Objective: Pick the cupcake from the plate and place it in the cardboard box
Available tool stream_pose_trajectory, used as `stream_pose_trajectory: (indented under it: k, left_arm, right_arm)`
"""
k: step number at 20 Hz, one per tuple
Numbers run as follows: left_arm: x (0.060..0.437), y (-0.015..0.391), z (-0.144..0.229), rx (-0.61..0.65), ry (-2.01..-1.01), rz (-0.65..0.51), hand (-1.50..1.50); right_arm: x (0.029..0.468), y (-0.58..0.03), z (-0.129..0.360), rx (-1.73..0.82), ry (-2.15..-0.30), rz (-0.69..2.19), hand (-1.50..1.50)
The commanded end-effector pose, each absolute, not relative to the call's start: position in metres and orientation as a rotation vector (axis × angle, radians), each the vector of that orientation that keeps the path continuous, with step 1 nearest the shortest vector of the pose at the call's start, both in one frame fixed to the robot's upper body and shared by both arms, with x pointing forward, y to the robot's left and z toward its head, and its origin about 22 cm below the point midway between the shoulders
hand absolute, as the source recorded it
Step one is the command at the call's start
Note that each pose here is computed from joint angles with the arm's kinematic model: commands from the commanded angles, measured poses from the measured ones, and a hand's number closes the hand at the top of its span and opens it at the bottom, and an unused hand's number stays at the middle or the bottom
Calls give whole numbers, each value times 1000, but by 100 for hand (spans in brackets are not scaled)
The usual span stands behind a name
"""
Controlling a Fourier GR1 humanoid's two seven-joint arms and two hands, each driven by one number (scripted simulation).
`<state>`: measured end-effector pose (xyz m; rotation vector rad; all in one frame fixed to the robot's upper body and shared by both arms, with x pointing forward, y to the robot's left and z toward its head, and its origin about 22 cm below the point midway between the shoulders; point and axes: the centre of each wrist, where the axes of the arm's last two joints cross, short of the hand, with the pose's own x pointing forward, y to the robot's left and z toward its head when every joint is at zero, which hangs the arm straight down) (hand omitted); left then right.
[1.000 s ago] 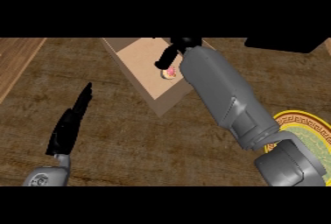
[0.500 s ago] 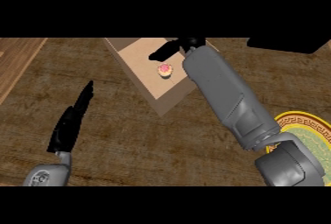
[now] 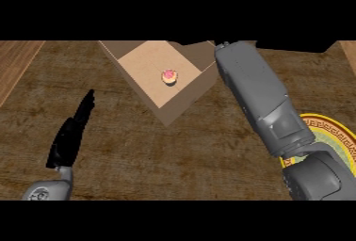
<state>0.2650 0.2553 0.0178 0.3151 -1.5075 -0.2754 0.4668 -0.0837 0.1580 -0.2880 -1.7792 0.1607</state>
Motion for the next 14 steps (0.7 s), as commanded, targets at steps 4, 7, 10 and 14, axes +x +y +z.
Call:
stream_pose_trajectory:
  k: [4,7,10,14]
  left_arm:
    - [258,285,16,335,-1487,-246,0]
    - [265,271,21,341,-1486,-254,0]
    - [254,273,12,345,-1490,-242,0]
    - [254,271,17,343,-1488,-235,0]
  right_arm:
    - [480,-174,162,-353,-1768,-51,-150]
    - [478,-201,150,-329,-1790,-107,-150]
    - [471,-255,138,-328,-1794,-63,-150]
    - [463,-289,126,-289,-1813,0,-150]
